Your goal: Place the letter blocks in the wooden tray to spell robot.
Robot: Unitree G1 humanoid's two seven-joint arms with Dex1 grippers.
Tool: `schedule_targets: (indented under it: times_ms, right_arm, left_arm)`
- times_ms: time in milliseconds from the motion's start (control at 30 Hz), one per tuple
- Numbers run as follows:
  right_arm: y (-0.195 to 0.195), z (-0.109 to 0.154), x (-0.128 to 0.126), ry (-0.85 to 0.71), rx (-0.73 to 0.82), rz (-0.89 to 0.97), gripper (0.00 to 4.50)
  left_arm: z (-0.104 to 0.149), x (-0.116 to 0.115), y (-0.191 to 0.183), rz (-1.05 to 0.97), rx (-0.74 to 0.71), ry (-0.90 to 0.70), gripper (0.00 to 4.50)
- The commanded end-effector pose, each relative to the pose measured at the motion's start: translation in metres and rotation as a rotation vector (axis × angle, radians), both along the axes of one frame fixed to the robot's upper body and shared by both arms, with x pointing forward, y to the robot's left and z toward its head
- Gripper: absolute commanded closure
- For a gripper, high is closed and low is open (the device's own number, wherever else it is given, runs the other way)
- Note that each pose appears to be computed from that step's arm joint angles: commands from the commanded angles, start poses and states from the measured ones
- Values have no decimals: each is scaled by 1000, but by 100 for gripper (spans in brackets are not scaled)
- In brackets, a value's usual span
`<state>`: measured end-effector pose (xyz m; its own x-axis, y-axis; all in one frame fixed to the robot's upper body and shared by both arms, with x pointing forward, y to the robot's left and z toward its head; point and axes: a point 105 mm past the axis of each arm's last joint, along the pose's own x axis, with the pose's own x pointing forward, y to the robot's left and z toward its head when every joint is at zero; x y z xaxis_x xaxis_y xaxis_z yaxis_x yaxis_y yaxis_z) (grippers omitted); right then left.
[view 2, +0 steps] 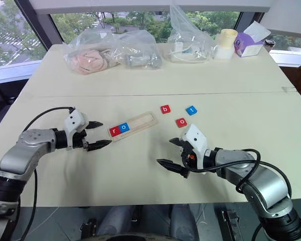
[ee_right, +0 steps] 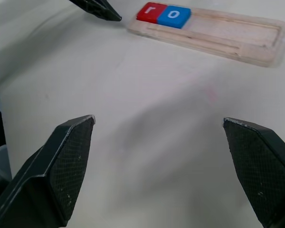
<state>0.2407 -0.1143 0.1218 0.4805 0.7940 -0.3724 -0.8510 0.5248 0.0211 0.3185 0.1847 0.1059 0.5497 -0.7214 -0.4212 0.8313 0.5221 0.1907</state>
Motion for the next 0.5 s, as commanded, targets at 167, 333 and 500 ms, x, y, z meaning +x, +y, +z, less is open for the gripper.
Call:
schedule_targets:
  times_ms: [167, 333, 500]
  right_arm:
    - [-2, 3, 0, -45, 8, -27, 9]
    - [-3, 2, 1, -49, 8, -37, 9]
    - [-4, 2, 2, -48, 3, -46, 9]
  left_arm:
    - [-10, 6, -8, -64, 34, -14, 0]
    - [-20, 11, -14, -66, 40, -15, 0]
    - [-28, 12, -19, -71, 43, -5, 0]
